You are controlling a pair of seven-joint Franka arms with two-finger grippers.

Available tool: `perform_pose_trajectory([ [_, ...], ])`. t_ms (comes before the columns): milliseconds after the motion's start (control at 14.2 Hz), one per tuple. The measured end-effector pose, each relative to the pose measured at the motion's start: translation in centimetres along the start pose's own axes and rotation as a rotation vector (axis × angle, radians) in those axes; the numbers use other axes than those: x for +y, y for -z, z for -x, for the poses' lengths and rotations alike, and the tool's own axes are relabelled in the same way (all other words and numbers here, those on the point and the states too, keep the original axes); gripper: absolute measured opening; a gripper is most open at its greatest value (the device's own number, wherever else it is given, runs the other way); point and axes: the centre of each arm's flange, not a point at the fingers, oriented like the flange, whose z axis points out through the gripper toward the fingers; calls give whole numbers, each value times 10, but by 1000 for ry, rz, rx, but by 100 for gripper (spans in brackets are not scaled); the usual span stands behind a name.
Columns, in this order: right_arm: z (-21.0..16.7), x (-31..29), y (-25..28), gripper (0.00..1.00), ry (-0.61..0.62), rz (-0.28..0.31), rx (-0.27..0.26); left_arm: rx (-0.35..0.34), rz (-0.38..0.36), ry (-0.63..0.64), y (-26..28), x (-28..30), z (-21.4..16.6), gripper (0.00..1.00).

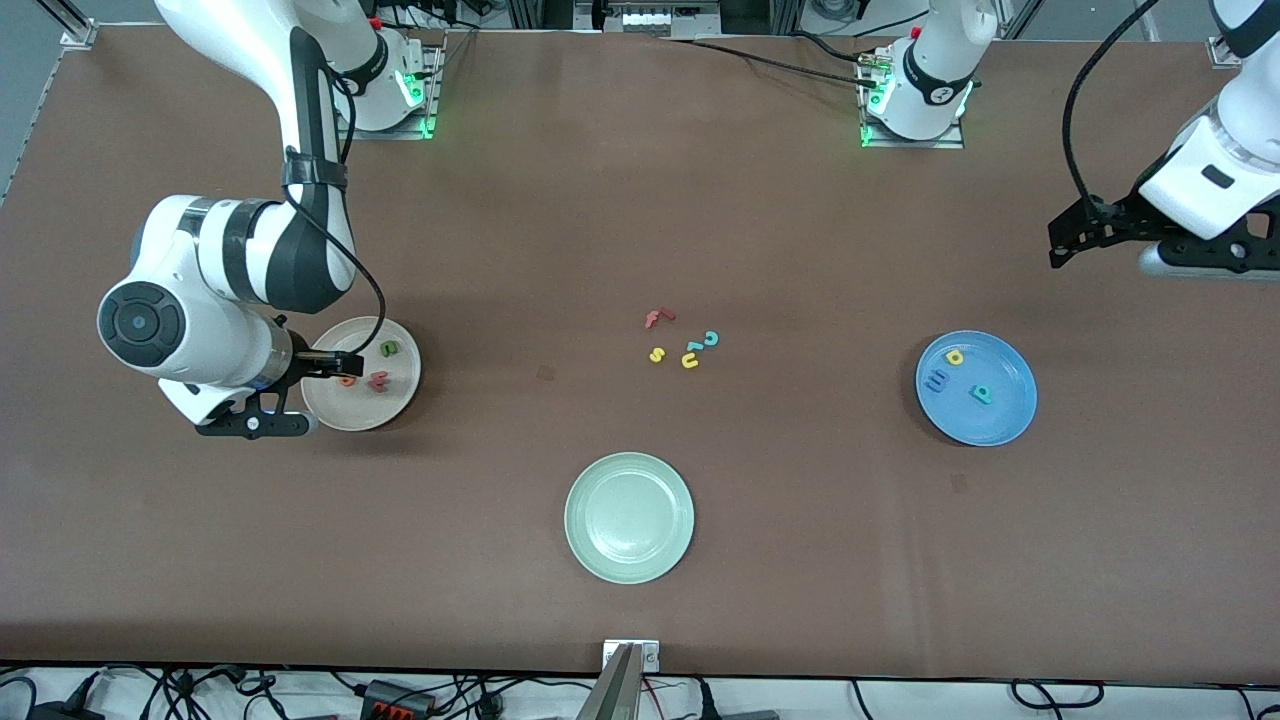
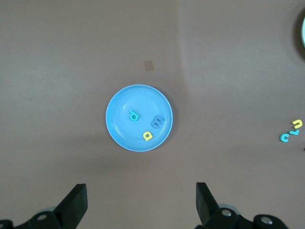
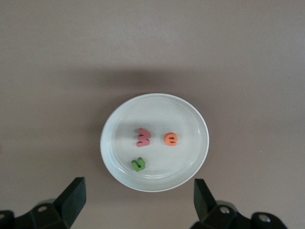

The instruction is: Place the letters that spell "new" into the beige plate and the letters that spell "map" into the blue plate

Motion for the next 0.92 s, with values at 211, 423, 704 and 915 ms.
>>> perform_pose_trajectory([
  [211,-11,0,30,100,-58,-88,37,6,0,-3,5,1,0,100],
  [423,-7,32,73,100,-97,-126,87,3,0,-4,4,1,0,100],
  [704,20,86,144,100,-77,-103,161,2,0,-4,4,1,0,100],
  [915,39,136,177,100,-131,-137,204,-11,0,-5,3,1,2,100],
])
